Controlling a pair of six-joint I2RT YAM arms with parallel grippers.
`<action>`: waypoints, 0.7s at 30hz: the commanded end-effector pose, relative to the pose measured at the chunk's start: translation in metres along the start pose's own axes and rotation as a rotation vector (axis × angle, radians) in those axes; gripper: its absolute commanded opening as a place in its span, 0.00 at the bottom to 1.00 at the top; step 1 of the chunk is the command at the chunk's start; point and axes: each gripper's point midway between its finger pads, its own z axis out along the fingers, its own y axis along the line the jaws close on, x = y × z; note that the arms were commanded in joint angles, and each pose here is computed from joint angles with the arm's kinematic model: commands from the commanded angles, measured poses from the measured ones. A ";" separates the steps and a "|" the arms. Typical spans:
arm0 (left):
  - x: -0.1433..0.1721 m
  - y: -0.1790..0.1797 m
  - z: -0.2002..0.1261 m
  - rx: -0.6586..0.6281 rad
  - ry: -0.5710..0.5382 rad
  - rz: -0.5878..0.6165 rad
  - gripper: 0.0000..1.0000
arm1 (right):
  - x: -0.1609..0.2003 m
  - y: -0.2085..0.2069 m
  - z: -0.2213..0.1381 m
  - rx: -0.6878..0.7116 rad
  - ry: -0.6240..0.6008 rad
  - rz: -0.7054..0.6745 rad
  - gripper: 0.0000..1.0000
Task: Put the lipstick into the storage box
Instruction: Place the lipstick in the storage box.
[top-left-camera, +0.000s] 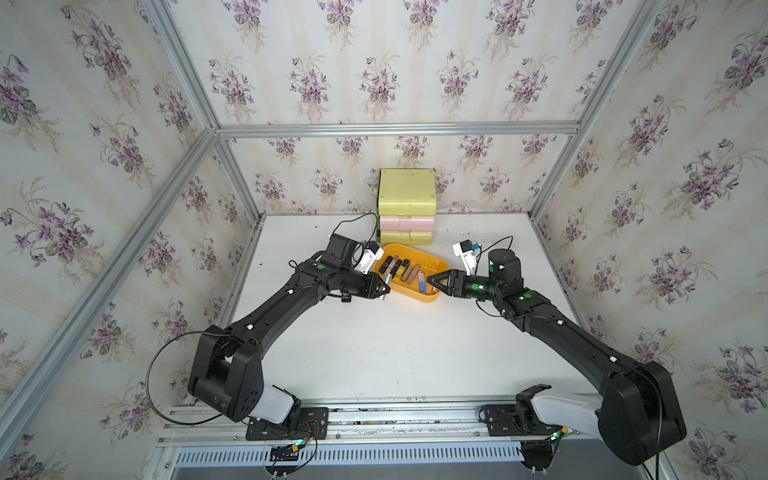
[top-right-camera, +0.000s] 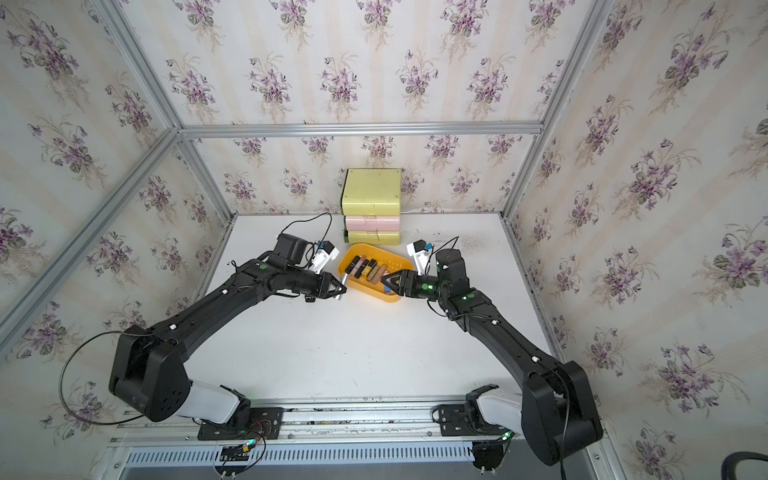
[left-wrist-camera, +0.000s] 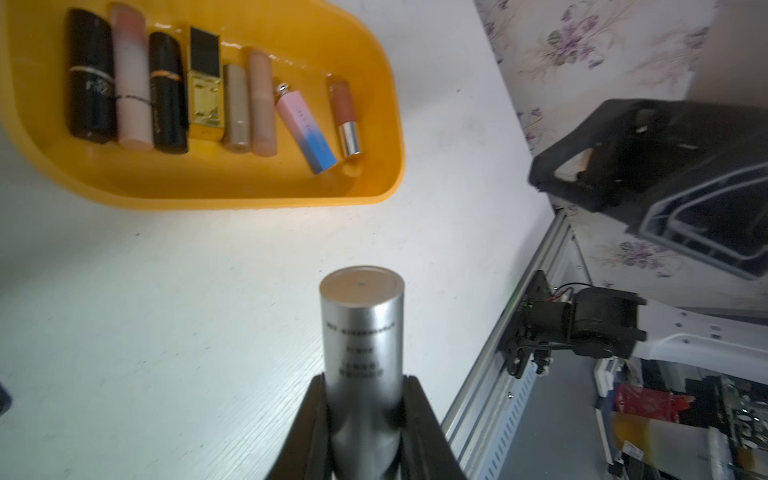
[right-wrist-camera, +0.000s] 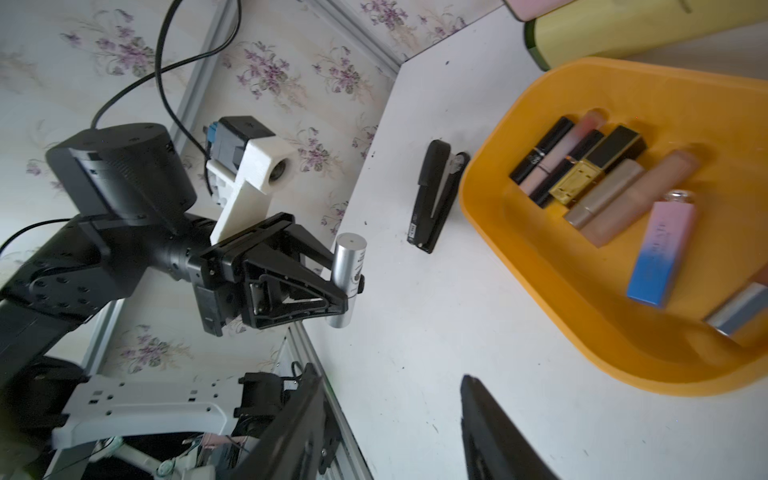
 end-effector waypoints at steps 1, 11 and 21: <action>-0.022 -0.042 -0.009 0.208 -0.077 0.026 0.16 | -0.002 0.041 0.000 -0.180 0.028 -0.062 0.58; -0.036 -0.082 -0.030 0.377 -0.165 0.074 0.16 | -0.007 0.083 0.004 -0.270 0.033 -0.145 0.62; -0.030 -0.101 -0.035 0.413 -0.163 0.114 0.17 | -0.013 0.091 0.014 -0.290 0.037 -0.149 0.62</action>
